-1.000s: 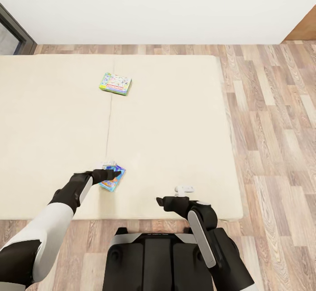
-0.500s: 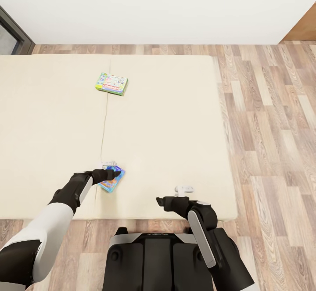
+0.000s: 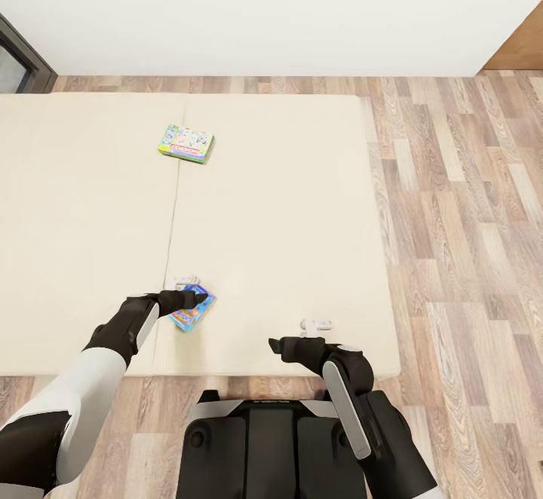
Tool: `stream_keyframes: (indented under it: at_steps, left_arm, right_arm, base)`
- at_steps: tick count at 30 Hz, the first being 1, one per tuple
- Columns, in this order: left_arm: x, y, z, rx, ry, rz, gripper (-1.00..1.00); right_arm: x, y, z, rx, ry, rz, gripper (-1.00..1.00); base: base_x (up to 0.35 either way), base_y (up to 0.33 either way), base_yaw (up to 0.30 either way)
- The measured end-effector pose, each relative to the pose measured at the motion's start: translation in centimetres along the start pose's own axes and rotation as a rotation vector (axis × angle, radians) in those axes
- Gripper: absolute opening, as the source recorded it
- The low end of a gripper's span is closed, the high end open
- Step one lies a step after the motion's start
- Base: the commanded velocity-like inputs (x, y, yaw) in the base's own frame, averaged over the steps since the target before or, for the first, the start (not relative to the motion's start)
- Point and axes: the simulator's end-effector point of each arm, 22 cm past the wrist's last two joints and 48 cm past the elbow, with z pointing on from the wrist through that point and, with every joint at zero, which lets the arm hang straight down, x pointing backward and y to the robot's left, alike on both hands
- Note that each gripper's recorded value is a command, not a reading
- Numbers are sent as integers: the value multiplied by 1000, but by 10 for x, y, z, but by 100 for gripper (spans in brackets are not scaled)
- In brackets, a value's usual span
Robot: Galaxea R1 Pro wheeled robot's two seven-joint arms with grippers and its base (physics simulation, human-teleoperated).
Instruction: Put all the toys in the child's room - the three board games (two on the bed and one on the table), the two jigsaw puzzles on the table, and the tennis ball on the table - inside the toy box on the table in the child's room.
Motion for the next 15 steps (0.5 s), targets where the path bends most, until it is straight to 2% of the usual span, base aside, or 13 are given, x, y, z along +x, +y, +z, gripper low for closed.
stream_keyframes:
  at_steps: [6, 12, 15]
  left_arm:
    - [0, 0, 0, 0, 0, 1, 100]
    - [0, 0, 0, 0, 0, 0, 100]
    - [1, 0, 0, 0, 5, -1, 100]
  right_arm:
    - [0, 0, 0, 0, 0, 0, 100]
    - [0, 0, 0, -1, 0, 0, 100]
    - [0, 0, 0, 0, 0, 0, 100]
  base:
    - [0, -195, 0]
    - [0, -90, 0]
    - [0, -208, 0]
